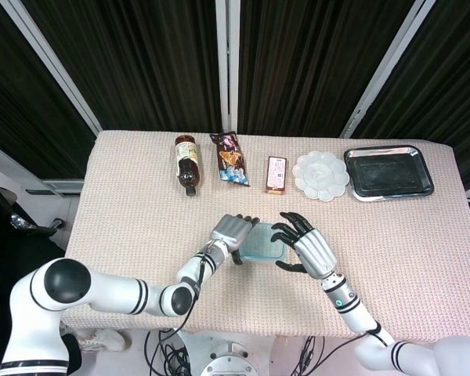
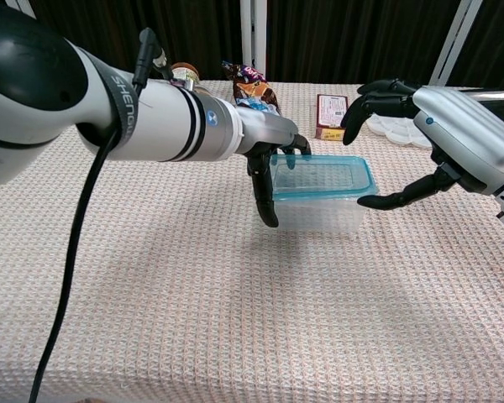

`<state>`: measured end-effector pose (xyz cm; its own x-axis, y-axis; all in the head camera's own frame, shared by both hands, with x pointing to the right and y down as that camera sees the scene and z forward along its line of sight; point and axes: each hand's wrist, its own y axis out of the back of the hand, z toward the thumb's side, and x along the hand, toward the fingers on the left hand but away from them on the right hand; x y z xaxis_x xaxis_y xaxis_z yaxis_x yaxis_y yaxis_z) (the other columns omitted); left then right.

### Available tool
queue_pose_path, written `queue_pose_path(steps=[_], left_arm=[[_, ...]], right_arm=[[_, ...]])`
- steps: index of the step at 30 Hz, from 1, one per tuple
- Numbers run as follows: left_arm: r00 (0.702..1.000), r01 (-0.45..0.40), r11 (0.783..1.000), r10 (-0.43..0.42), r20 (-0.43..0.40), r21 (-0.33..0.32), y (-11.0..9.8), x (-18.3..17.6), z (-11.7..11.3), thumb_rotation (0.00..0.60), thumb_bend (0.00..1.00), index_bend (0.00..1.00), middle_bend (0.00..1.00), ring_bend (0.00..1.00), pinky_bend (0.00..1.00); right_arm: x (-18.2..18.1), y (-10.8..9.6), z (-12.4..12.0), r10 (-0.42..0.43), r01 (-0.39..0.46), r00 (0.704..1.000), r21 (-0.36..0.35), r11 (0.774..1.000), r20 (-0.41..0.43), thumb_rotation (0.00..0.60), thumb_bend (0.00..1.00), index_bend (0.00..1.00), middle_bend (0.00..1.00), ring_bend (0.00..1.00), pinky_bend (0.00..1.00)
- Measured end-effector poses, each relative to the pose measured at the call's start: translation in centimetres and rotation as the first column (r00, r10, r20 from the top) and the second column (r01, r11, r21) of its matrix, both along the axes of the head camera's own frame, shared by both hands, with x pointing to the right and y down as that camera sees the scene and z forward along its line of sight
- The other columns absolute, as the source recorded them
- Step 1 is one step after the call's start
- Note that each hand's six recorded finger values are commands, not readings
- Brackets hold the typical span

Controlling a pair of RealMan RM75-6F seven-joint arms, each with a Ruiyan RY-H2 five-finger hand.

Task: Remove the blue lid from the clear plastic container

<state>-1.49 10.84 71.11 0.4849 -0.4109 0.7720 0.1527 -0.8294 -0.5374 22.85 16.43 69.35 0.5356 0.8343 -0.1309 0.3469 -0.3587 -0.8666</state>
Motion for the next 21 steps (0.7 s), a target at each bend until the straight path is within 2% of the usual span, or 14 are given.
queue_pose_path(steps=[8, 17, 21], left_arm=[[1.0, 0.014, 0.999, -0.016, -0.023, -0.046, 0.1, -0.3, -0.3, 0.6, 0.05, 0.13, 0.24, 0.15, 0.32], [1.0, 0.011, 0.999, -0.012, -0.021, -0.036, -0.1, -0.9, -0.5, 0.6, 0.05, 0.05, 0.2, 0.15, 0.29], [1.0, 0.0, 1.0, -0.001, -0.021, -0.023, 0.0, -1.1, -0.8, 0.6, 0.05, 0.03, 0.13, 0.08, 0.22]], right_arm=[[-0.5, -0.2, -0.2, -0.013, 0.012, 1.0, 0.042, 0.999, 0.017, 0.6, 0.6, 0.57, 0.37, 0.21, 0.27], [-1.0, 0.0, 0.4, -0.031, 0.031, 0.999, 0.018, 0.999, 0.02, 0.6, 0.63, 0.64, 0.38, 0.22, 0.27], [-1.1, -0.1, 0.3, -0.033, 0.033, 0.999, 0.014, 0.999, 0.023, 0.6, 0.64, 0.67, 0.38, 0.22, 0.27]])
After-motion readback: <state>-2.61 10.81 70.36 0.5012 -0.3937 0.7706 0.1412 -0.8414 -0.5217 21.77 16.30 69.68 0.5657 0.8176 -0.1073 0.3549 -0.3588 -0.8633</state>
